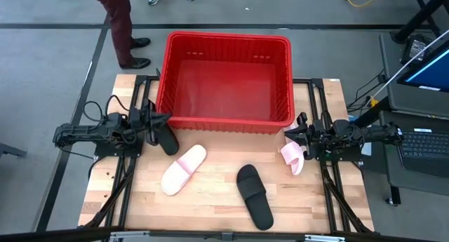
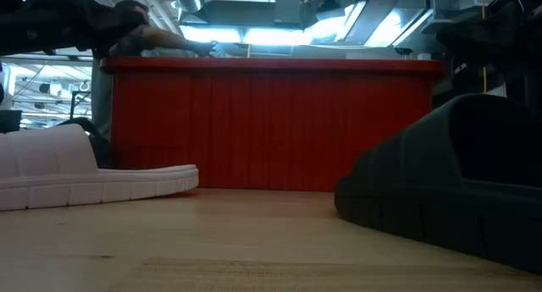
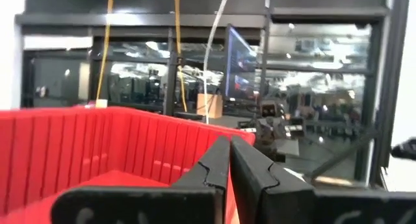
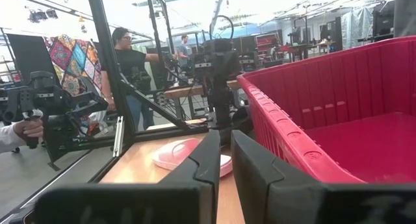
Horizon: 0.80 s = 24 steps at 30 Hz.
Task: Pick and place slides into bin
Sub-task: Put the top black slipper into the red bin
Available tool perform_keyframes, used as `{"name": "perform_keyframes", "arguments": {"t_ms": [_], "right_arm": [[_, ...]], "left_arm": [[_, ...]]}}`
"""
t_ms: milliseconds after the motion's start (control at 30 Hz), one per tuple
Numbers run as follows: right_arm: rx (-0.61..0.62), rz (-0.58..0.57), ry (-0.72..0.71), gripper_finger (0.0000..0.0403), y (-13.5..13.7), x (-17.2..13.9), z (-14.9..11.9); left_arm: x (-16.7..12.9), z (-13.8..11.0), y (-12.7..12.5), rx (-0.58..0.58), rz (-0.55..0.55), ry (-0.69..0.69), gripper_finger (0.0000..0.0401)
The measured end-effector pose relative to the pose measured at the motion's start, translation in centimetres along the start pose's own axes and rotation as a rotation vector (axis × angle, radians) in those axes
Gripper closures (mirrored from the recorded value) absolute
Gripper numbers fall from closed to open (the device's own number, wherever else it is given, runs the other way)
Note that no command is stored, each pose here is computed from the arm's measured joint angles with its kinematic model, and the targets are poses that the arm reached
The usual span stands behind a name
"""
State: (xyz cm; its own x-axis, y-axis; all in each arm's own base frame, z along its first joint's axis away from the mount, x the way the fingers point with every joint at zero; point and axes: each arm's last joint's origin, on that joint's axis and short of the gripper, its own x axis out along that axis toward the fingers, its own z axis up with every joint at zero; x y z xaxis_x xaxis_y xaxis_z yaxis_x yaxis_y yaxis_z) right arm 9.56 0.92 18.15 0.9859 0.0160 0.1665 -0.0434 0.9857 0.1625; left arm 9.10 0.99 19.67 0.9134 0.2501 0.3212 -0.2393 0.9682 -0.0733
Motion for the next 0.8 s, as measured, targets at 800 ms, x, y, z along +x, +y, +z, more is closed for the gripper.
{"name": "perform_keyframes", "arguments": {"t_ms": [800], "right_arm": [[-0.078, 0.069, 0.008, 0.0361, 0.2, 0.0, 0.0]], "left_arm": [[0.0, 1.0, -0.4, 0.041, -0.123, 0.15, 0.0391]]}}
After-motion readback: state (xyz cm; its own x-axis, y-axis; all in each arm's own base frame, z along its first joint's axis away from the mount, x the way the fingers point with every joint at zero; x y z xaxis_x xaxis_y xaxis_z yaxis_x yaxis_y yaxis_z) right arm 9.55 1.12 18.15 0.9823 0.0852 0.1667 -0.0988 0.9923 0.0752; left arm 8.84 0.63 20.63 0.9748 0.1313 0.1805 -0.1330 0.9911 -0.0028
